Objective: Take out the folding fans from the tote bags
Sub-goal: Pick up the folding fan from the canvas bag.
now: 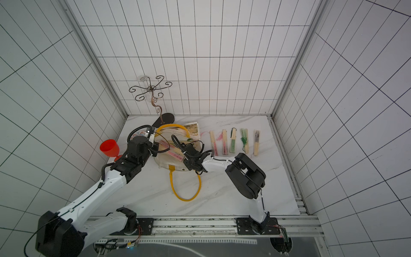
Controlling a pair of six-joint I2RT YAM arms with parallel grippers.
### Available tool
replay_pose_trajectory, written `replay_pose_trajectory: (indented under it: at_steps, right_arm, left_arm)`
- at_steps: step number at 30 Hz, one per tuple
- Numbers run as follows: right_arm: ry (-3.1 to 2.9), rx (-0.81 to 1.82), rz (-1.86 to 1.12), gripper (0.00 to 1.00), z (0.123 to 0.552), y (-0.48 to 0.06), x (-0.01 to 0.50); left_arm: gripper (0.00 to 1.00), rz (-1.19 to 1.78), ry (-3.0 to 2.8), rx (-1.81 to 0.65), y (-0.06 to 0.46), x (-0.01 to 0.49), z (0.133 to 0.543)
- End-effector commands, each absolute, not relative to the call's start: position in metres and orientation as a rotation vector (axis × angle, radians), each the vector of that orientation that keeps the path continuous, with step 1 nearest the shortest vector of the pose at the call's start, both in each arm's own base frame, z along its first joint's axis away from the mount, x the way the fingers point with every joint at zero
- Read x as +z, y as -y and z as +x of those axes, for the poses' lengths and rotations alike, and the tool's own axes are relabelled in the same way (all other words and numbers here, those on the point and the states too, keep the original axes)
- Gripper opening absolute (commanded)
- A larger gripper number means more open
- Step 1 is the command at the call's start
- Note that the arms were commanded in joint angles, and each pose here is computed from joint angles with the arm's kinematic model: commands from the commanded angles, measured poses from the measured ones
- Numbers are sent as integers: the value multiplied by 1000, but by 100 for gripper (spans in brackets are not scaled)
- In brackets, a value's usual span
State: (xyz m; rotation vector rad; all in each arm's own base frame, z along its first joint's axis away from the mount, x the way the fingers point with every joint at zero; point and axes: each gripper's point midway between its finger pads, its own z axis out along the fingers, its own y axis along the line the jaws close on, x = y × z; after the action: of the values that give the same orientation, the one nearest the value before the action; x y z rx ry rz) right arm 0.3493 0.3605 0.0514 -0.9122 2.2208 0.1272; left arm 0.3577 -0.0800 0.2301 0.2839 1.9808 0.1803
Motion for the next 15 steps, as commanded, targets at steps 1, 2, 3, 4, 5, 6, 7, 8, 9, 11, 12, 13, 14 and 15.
replay_pose_trajectory:
  at_steps: [1,2,3,4,5,6,7,8,9,11,12,13,14,15]
  right_arm:
    - [-2095,125,-892,50,378,-386,86]
    - [-2084,117,-901,52,380,-388,86]
    - [-2073,112,-908,53,382,-390,86]
    - [-2063,104,-917,54,384,-392,85]
    - [-2054,91,-925,55,386,-393,84]
    - [-2048,80,-930,55,389,-394,84]
    - [-2039,69,-941,55,391,-395,83]
    - [-2030,62,-955,54,392,-397,82]
    - [-2024,56,-967,54,393,-398,81]
    - [-2010,43,-1003,48,394,-401,78]
    - [-2003,40,-1016,46,393,-402,78]
    - [-1997,40,-1020,42,393,-402,80]
    - [-1991,45,-1022,39,392,-402,84]
    - [-1986,49,-1019,37,391,-402,88]
  left_arm:
    - [0,267,-1903,134,84,255,360]
    - [0,268,-1904,133,84,255,360]
    - [0,268,-1904,130,85,255,360]
    - [0,268,-1904,130,84,255,360]
    - [0,266,-1903,128,85,255,360]
    - [0,267,-1904,128,85,255,360]
    - [0,267,-1903,126,85,255,360]
    - [0,268,-1901,121,85,255,360]
    - [0,268,-1901,120,85,255,360]
    - [0,266,-1900,114,85,256,360]
    - [0,264,-1901,115,85,256,360]
    - [0,262,-1900,117,84,256,360]
    - [0,259,-1901,117,84,255,360]
    - [0,258,-1899,116,83,256,360]
